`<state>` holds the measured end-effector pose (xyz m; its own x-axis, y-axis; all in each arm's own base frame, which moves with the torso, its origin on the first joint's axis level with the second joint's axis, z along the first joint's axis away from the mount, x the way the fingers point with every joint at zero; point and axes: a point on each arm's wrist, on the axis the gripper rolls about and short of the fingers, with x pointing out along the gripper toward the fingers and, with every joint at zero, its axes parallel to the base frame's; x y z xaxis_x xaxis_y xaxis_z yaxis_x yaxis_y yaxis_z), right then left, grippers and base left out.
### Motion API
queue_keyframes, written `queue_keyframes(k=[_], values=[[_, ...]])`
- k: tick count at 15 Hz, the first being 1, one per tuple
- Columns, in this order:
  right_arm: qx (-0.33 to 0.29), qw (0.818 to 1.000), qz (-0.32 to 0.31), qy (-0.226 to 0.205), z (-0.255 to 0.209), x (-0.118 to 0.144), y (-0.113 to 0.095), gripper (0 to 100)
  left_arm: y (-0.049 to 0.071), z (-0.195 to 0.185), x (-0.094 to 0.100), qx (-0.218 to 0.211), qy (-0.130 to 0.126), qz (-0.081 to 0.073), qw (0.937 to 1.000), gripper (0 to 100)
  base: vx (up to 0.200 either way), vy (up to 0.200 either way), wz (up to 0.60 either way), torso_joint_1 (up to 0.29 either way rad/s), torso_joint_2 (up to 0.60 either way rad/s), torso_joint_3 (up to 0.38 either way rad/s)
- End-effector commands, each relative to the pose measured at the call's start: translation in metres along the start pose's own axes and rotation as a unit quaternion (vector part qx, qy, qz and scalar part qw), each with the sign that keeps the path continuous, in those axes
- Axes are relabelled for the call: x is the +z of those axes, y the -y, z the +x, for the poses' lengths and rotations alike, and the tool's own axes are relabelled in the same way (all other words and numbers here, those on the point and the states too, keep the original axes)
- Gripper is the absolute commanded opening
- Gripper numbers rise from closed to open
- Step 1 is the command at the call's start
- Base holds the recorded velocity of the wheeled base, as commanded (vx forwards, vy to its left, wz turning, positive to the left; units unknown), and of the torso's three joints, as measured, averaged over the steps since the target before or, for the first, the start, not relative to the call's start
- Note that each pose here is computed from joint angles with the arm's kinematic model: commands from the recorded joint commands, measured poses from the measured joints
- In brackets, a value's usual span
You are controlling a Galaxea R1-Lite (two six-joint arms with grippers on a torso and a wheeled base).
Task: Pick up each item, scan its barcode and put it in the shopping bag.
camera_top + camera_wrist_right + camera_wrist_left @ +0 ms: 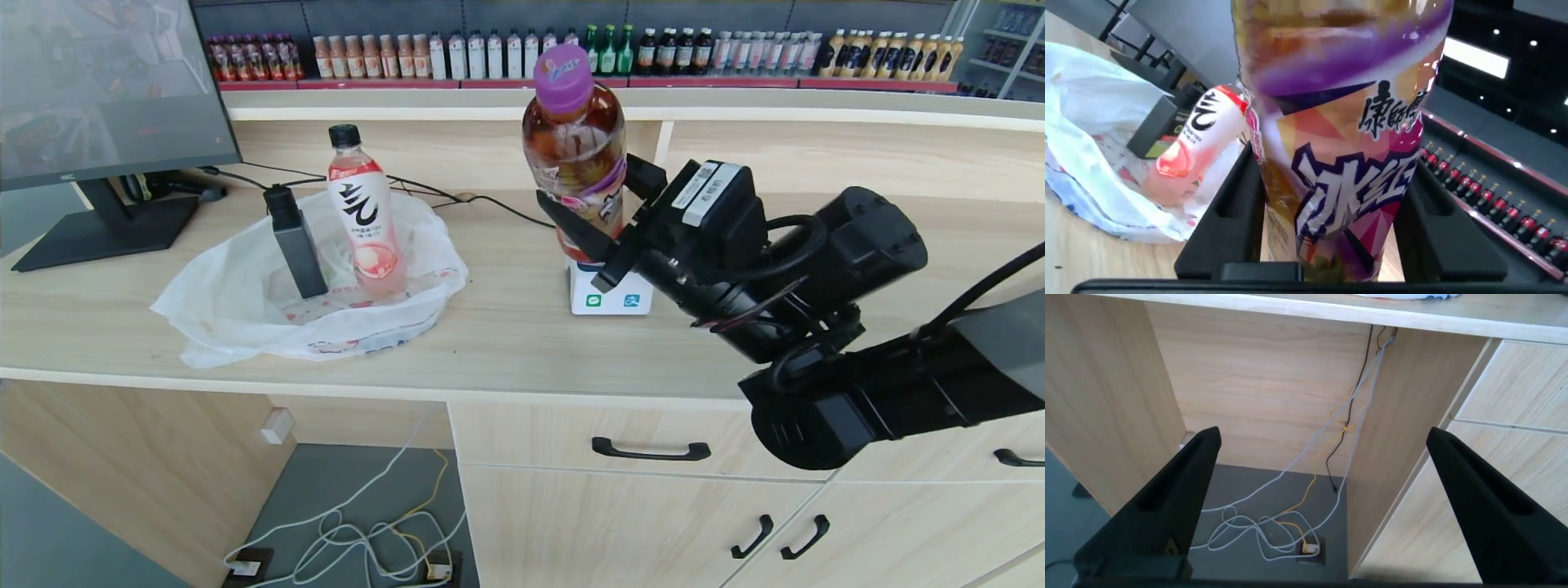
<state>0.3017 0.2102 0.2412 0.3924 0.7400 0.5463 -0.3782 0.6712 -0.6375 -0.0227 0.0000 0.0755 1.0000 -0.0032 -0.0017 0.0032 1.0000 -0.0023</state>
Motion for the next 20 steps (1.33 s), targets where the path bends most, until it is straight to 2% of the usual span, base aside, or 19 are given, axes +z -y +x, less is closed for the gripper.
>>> queue_keyframes(k=[1, 3, 6, 7, 8, 9, 10, 12, 15, 18, 20], values=[[-0.039, 0.998, 0.041, 0.015, -0.003, 0.039, 0.009, 0, 0.000, 0.000, 0.000, 0.001, 0.000, 0.000, 1.0000, 100, 0.000, 0.000, 0.00, 0.000, 0.00, 0.000], [-0.032, 0.994, 0.104, 0.010, -0.012, 0.051, 0.001, 0, 0.000, 0.000, 0.000, 0.000, 0.000, 0.000, 1.0000, 100, 0.000, 0.000, 0.00, 0.000, 0.00, 0.000], [-0.028, 0.974, 0.218, -0.056, -0.046, 0.057, -0.019, 0, 0.000, 0.000, 0.000, 0.001, 0.000, -0.002, 1.0000, 100, 0.000, 0.000, 0.00, 0.000, 0.00, 0.000], [-0.026, 0.970, 0.229, -0.078, -0.060, 0.058, -0.022, 0, 0.000, 0.000, 0.000, 0.001, 0.000, -0.001, 1.0000, 100, 0.000, 0.000, 0.00, 0.000, 0.00, 0.000], [-0.057, 0.966, 0.228, -0.105, -0.071, 0.057, -0.019, 0, 0.000, 0.000, 0.000, 0.001, 0.000, -0.001, 1.0000, 100, 0.000, 0.000, 0.00, 0.000, 0.00, 0.000], [-0.103, 0.951, 0.252, -0.148, -0.086, 0.057, -0.022, 0, 0.000, 0.000, 0.000, 0.001, 0.000, -0.001, 1.0000, 100, 0.000, 0.000, 0.00, 0.000, 0.00, 0.000], [-0.110, 0.940, 0.280, -0.160, -0.090, 0.058, -0.029, 0, 0.000, 0.000, 0.000, 0.001, 0.000, -0.001, 1.0000, 100, 0.000, 0.000, 0.00, 0.000, 0.00, 0.000], [-0.102, 0.934, 0.285, -0.188, -0.104, 0.056, -0.037, 0, 0.000, 0.000, 0.000, 0.001, 0.000, -0.001, 1.0000, 100, 0.000, 0.000, 0.00, 0.000, 0.00, 0.000], [-0.116, 0.933, 0.280, -0.196, -0.110, 0.054, -0.030, 0, 0.000, 0.000, 0.000, 0.001, 0.000, -0.001, 1.0000, 100, 0.000, 0.000, 0.00, 0.000, 0.00, 0.000], [-0.135, 0.933, 0.283, -0.178, -0.110, 0.060, -0.018, 0, 0.000, 0.000, 0.000, 0.001, 0.000, -0.002, 1.0000, 100, 0.000, 0.000, 0.00, 0.000, 0.00, 0.000], [-0.147, 0.935, 0.276, -0.168, -0.112, 0.066, -0.010, 0, 0.000, 0.000, 0.000, 0.001, 0.000, -0.001, 1.0000, 100, 0.000, 0.200, 0.00, -0.002, 0.00, 0.002]])
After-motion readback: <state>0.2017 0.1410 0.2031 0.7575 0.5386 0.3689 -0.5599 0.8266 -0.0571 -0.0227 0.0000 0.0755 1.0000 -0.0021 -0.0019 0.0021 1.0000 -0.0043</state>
